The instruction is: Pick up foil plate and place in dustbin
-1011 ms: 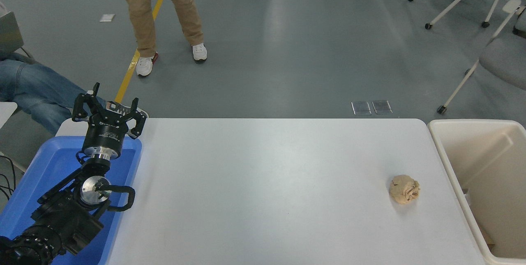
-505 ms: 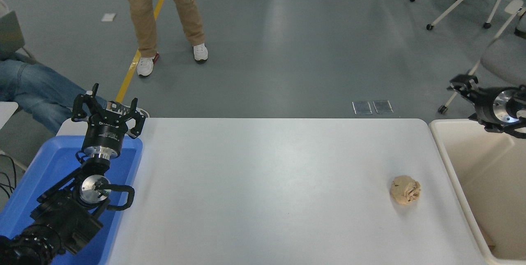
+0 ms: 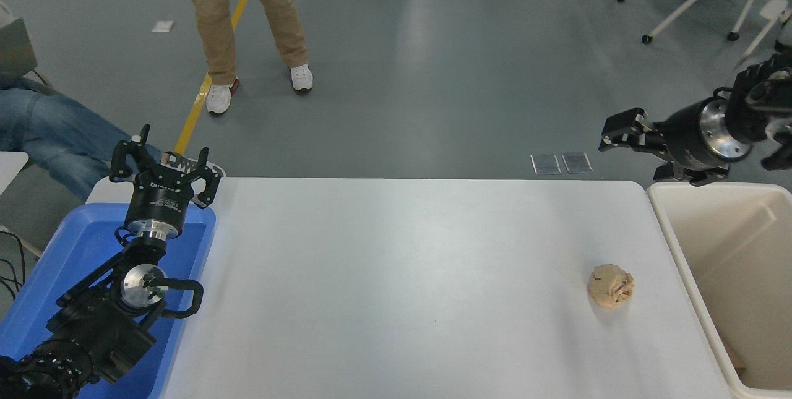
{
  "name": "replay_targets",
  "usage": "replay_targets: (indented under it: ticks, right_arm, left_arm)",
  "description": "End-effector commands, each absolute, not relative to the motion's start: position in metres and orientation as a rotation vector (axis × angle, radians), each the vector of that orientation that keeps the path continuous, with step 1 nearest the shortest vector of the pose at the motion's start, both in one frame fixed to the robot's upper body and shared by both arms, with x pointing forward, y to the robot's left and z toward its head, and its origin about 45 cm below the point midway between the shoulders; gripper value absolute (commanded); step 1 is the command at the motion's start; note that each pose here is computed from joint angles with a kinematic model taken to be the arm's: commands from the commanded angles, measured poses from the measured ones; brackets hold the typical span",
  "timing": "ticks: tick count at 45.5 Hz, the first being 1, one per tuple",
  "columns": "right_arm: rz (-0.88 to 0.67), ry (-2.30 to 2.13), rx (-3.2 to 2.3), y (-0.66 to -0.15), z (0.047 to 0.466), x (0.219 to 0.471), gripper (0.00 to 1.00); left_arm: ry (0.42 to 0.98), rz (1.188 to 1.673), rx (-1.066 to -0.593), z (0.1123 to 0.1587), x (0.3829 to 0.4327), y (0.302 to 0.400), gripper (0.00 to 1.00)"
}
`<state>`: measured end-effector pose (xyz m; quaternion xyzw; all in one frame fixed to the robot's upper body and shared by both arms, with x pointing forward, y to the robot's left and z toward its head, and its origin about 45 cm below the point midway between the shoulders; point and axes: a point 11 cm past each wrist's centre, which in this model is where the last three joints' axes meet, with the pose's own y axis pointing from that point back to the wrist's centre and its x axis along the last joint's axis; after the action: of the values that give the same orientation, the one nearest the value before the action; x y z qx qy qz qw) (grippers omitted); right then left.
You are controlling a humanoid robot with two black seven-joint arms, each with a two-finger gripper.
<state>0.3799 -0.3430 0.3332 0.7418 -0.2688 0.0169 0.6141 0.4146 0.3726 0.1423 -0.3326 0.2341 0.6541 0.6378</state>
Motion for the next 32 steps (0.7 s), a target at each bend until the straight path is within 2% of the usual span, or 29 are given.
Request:
replay_targets:
  ticks: [1,14,32]
  right_arm:
    - [0.053,-0.504,1.727,-0.327,0.379,0.337,1.0]
    - [0.074,-0.432,1.756,-0.311,0.402,0.33,1.0]
    - [0.153,-0.33,1.698,-0.279,0.405,0.334,1.0]
  left_arm:
    - [0.534,1.493,-0.76,0.1424,0.4146,0.3726,0.99]
    - [0.535,1.493,-0.759,0.1423,0.4146,0.3725,0.99]
    - [0.534,1.495,-0.759,0.1422,0.4145,0.373,0.99]
